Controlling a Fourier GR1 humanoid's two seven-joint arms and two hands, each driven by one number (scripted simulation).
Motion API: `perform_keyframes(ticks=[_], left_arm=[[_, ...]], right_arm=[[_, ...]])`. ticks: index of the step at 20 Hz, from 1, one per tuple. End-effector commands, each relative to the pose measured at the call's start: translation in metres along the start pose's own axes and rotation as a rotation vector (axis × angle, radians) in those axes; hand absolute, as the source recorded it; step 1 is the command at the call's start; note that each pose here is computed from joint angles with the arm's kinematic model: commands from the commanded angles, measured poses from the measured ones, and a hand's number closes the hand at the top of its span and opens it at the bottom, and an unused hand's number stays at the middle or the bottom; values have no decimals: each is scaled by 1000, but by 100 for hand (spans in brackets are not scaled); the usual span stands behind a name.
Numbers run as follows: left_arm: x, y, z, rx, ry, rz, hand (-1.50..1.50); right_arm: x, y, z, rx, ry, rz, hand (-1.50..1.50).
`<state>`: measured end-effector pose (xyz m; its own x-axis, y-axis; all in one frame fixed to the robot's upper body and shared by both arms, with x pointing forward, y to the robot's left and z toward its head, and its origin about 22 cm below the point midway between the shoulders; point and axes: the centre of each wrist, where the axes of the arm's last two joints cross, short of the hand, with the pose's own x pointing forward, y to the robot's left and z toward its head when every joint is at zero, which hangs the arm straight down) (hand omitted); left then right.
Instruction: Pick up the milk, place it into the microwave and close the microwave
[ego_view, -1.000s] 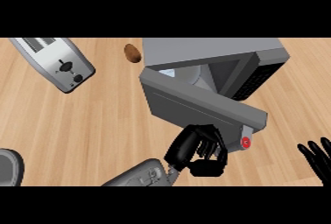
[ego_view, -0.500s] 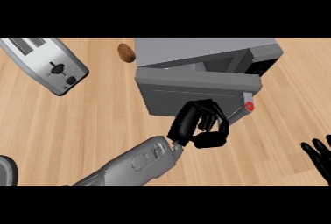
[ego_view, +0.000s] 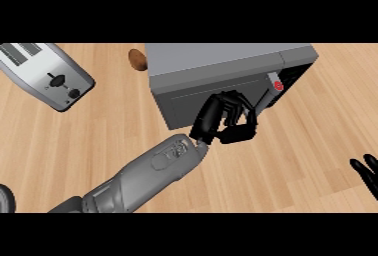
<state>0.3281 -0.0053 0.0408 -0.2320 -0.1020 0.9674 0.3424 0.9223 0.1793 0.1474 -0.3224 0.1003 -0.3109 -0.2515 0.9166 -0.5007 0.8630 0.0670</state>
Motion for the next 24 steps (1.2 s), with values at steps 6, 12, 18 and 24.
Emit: perform_keyframes(ticks=[6, 12, 18, 24], left_arm=[[2, 18, -22, 75, -9, 63, 150], [4, 19, -23, 107, 20, 149, 150], [-7, 24, -20, 176, 33, 123, 150], [-6, 24, -20, 213, -18, 142, 150]], right_arm=[[8, -4, -5, -8, -17, 3, -150], [13, -5, -10, 4, -24, -10, -150], [16, -4, -12, 31, -36, -29, -150], [26, -3, -20, 95, -46, -23, -150]])
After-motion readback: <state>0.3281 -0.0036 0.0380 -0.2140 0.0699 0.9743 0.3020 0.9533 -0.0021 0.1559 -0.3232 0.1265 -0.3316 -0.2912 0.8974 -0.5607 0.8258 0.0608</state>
